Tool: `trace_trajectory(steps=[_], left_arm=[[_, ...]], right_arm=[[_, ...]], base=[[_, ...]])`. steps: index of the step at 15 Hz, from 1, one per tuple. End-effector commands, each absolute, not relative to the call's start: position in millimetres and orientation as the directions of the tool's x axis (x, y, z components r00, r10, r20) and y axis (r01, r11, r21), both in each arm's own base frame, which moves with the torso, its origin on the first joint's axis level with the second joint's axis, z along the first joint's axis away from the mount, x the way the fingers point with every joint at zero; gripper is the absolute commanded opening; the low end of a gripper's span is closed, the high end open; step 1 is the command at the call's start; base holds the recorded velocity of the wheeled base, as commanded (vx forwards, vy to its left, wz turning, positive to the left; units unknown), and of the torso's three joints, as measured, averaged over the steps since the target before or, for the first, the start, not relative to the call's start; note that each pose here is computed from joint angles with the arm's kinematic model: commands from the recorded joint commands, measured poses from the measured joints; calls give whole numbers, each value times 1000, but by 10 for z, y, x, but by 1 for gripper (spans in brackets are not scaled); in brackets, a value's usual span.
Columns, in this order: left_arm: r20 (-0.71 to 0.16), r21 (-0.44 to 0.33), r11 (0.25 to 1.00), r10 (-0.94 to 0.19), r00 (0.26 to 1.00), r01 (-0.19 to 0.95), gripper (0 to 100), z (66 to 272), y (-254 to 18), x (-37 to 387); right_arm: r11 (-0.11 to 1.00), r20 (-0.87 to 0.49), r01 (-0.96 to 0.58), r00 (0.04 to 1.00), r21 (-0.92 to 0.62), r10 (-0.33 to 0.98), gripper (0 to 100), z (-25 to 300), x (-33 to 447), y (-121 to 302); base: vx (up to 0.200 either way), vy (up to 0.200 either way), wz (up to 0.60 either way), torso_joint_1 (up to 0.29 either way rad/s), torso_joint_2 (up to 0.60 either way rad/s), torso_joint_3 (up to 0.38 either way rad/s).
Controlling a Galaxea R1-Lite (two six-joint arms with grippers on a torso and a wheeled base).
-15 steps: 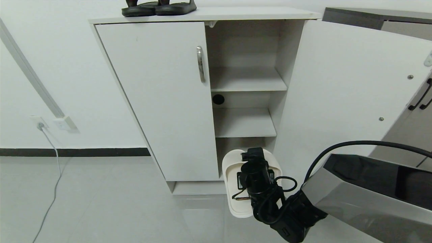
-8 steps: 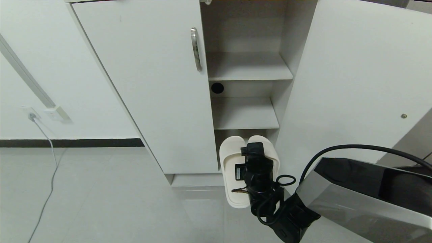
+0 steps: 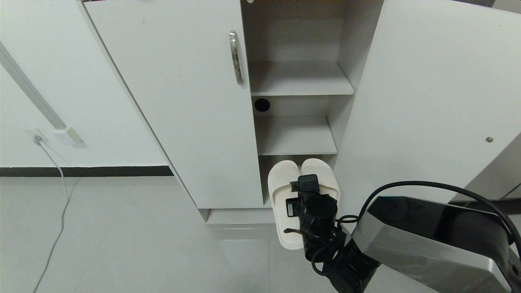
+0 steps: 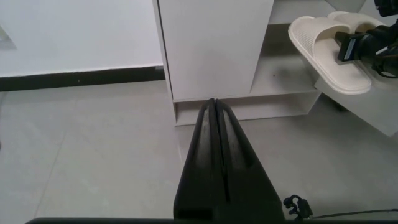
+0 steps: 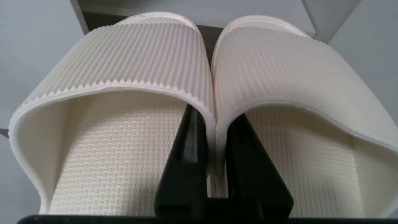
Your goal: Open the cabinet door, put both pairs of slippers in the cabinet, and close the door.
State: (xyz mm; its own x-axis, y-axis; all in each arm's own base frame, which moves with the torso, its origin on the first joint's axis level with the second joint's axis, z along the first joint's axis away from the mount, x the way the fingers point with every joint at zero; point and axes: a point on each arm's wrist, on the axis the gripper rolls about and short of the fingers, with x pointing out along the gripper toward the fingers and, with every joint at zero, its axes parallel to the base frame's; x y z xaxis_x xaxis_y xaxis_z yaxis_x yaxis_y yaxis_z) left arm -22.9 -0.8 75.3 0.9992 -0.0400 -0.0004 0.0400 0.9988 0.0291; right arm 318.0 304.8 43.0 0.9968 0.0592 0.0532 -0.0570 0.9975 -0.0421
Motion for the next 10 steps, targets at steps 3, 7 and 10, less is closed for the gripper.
trace_trajectory(steps=[3, 7, 10], left_arm=[[-2, 28, 999, -40, 999, 40, 0, 753, -8, -228], [-2, 28, 999, -38, 999, 38, 0, 753, -7, -228], [-2, 28, 999, -38, 999, 38, 0, 753, -7, -228]], right_arm=[[998, 65, -57, 996, -36, 59, 0, 477, 3177, 3049], [998, 74, -61, 995, -29, 63, 0, 558, 3148, 3057], [998, 72, -61, 995, -30, 63, 0, 552, 3148, 3058]], base=[[200, 0, 0, 2, 6, 2], [200, 0, 0, 4, -1, -1], [200, 0, 0, 2, 5, 4]])
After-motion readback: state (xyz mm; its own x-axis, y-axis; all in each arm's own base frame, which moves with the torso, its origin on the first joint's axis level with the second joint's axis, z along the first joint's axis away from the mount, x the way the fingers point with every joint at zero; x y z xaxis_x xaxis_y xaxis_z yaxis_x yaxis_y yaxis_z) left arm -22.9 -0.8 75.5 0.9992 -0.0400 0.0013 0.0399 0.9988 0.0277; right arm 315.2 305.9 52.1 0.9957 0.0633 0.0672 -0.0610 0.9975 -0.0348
